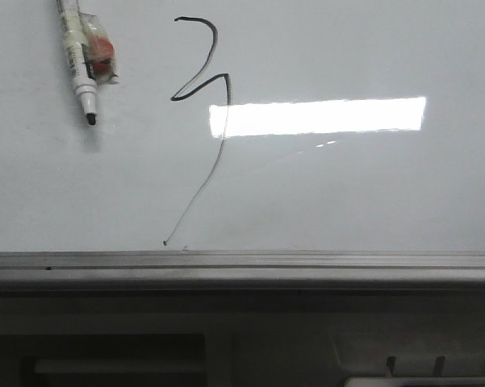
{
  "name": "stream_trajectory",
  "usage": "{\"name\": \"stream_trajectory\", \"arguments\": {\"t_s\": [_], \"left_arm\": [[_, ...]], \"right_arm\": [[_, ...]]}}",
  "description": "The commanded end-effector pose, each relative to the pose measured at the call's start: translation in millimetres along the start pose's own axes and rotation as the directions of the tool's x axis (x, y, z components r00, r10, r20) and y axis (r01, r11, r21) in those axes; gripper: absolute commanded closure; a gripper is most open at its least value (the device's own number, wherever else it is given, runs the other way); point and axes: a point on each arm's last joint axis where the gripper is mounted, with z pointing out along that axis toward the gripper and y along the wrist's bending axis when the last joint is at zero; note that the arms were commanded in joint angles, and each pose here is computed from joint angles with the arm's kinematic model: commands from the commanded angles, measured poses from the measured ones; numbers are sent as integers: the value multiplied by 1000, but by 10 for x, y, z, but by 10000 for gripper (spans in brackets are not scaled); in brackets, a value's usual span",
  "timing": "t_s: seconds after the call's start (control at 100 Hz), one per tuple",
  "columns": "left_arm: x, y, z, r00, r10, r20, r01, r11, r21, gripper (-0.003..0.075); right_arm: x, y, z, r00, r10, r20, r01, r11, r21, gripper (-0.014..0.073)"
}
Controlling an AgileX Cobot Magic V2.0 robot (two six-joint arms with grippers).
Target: Write number 3 on whiteboard
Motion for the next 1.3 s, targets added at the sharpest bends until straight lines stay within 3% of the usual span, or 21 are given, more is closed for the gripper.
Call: {"name": "stream_trajectory", "arguments": {"t_s": [0.0, 0.08, 0.21, 0.36, 0.41, 0.53, 0.63, 0.86, 1.29], "left_arm": [[-27, 8, 17, 998, -15, 53, 16, 1000, -10, 741], [-27, 8, 17, 998, -15, 53, 16, 1000, -10, 741], [-27, 7, 17, 998, -17, 53, 17, 1000, -10, 741], [-27, 7, 17, 998, -17, 53, 17, 1000, -10, 741], [-27, 7, 17, 998, -17, 53, 17, 1000, -10, 741], [-27, 7, 17, 998, -19, 53, 19, 1000, -9, 741], [-27, 7, 17, 998, -19, 53, 19, 1000, -9, 741], [-27, 7, 17, 998, -19, 53, 19, 1000, -9, 741], [-27, 7, 17, 998, -19, 53, 19, 1000, -9, 741]], "right_arm": [[-130, -63, -16, 998, 3, 69, -7, 998, 55, 645], [-119, -64, -14, 998, -20, 62, 16, 998, 59, 645], [-71, -133, -5, 964, -263, 23, 256, 952, 167, 645], [96, -213, 11, 998, -61, 34, 47, 946, 321, 645], [154, -239, 2, 1000, 20, -18, -12, 931, 365, 645], [247, -296, -32, 983, 175, -59, -127, 872, 473, 645], [364, -294, -62, 954, 252, -161, -136, 845, 517, 645], [341, -279, -117, 972, 211, -106, -123, 836, 535, 645], [346, -278, -118, 970, 214, -112, -123, 835, 537, 645]]}}
